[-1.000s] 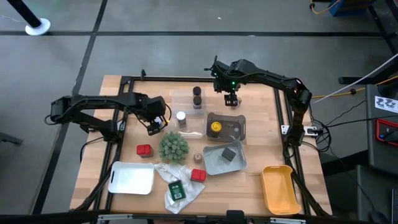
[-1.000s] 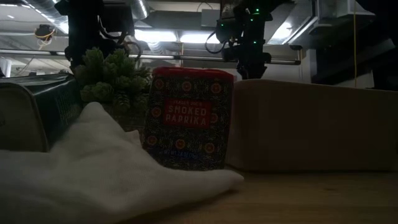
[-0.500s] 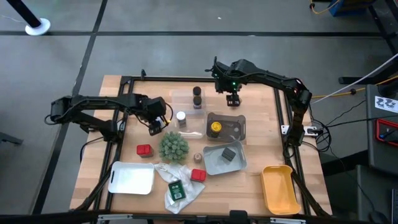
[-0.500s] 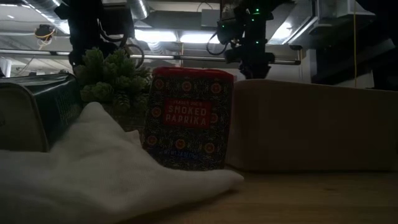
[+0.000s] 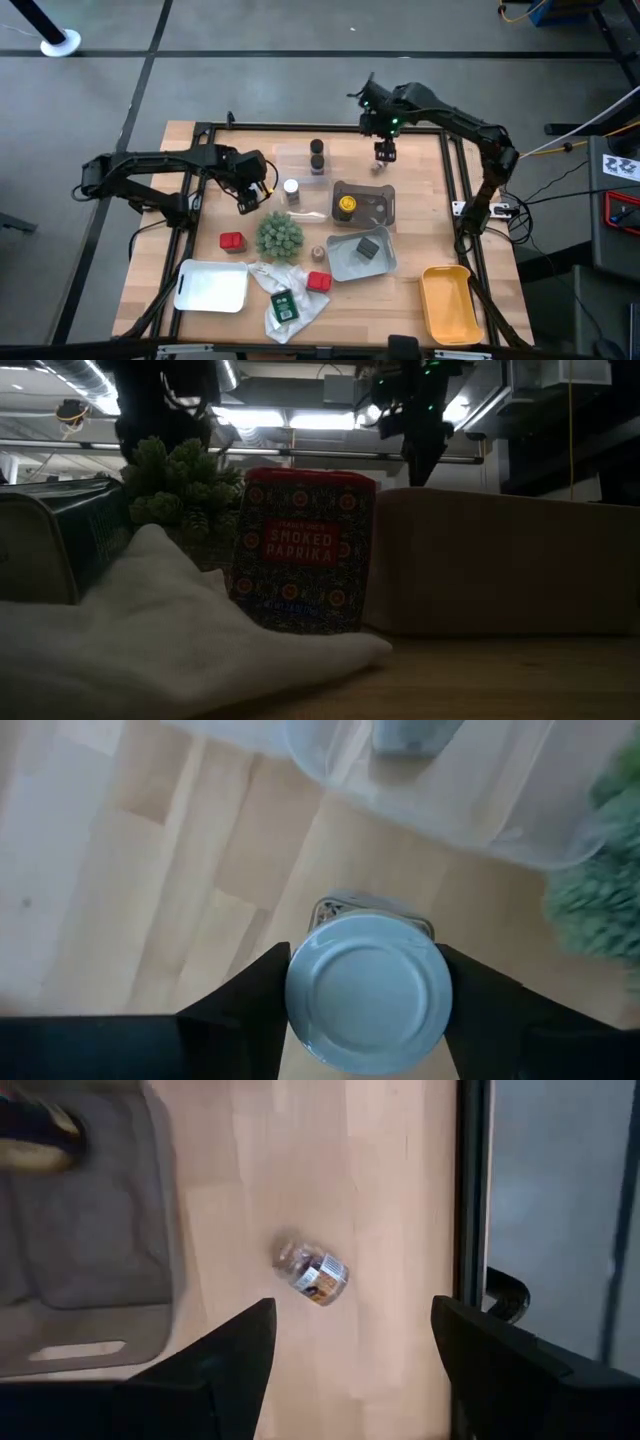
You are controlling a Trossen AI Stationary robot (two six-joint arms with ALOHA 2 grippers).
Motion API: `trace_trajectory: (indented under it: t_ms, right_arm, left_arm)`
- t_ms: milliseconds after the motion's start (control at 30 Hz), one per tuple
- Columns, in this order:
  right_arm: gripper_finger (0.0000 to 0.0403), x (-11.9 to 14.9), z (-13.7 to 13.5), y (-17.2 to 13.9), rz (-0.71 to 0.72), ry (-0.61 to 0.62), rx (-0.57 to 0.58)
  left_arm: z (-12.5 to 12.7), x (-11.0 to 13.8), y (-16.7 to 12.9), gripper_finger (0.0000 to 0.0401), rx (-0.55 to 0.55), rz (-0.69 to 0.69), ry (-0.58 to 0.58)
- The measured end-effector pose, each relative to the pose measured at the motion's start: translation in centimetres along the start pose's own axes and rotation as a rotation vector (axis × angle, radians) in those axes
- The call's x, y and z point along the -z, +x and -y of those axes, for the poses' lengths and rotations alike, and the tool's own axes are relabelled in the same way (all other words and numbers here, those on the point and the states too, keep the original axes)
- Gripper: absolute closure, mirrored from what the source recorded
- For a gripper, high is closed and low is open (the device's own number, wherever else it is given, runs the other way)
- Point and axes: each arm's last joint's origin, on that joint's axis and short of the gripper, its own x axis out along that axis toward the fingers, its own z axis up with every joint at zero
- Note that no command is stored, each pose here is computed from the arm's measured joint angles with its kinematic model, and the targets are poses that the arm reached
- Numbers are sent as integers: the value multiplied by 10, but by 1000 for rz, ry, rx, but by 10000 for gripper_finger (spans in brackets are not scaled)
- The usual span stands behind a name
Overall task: Sort spices by type
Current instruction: Put the white seasoning bottle into the bottom transparent bin
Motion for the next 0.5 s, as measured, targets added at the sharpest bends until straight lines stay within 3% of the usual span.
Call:
trace_trajectory:
  t_ms: [300,500]
  right_arm:
    - [136,27,19,-29,127,104,-54]
    - [136,40,35,-32,129,164,-37]
  left_arm:
    - [-6,-17,-52,209,-51,75,-1]
    - [-8,-32,-81,209,-34,215,-26]
